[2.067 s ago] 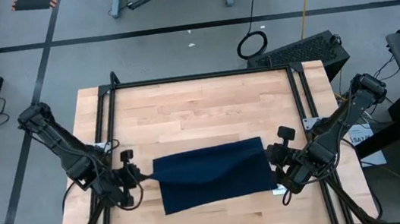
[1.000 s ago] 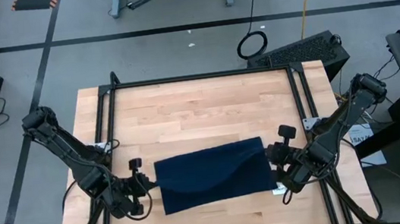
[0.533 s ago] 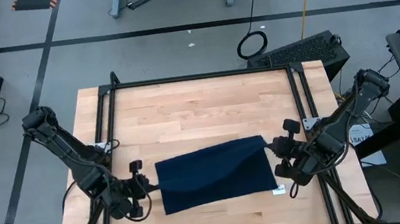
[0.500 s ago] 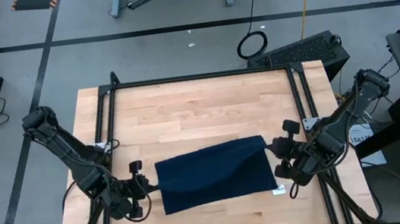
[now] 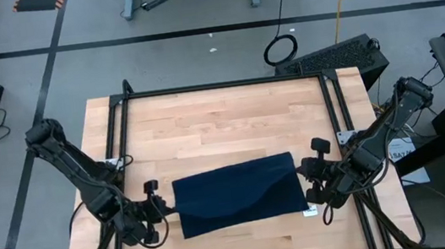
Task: Roll towel into tight, uniform cylinder
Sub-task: Roll the blue cloth napkin
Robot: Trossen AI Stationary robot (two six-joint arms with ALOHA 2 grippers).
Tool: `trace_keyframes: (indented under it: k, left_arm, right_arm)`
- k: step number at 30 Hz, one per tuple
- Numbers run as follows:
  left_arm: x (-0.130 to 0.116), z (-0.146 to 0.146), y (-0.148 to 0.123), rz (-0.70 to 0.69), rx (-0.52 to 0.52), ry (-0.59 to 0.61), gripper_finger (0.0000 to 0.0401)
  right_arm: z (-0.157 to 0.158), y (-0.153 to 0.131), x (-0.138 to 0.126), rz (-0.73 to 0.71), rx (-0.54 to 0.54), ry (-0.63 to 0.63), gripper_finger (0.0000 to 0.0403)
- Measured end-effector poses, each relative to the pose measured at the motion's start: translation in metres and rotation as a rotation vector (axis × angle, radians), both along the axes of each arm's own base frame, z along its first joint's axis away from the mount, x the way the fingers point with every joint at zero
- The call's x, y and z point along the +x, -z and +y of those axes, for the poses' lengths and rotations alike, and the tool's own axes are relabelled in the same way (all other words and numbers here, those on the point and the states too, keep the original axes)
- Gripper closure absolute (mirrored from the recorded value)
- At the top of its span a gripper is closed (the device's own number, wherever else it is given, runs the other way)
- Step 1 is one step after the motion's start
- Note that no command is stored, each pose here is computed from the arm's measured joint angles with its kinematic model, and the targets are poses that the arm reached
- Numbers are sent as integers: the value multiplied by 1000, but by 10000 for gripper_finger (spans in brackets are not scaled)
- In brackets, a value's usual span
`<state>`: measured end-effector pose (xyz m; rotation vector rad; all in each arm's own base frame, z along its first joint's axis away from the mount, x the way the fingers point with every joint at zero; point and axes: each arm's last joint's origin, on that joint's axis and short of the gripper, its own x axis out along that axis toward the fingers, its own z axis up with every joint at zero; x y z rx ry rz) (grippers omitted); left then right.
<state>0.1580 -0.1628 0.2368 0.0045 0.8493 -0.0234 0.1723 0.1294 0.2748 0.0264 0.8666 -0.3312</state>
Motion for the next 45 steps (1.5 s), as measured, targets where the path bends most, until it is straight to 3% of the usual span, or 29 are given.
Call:
trace_keyframes:
  k: [11,34,38,45]
  left_arm:
    - [5,-7,13,44,31,7,399]
    - [9,-16,9,28,-96,56,399]
    - [9,-19,7,8,-120,61,370]
    - [11,-21,5,-8,-165,48,273]
  right_arm:
    - [-3,1,-3,38,-37,-3,403]
    - [-4,2,-4,49,-49,1,403]
    - [-4,2,-4,49,-49,1,403]
    - [-4,2,-4,49,-49,1,403]
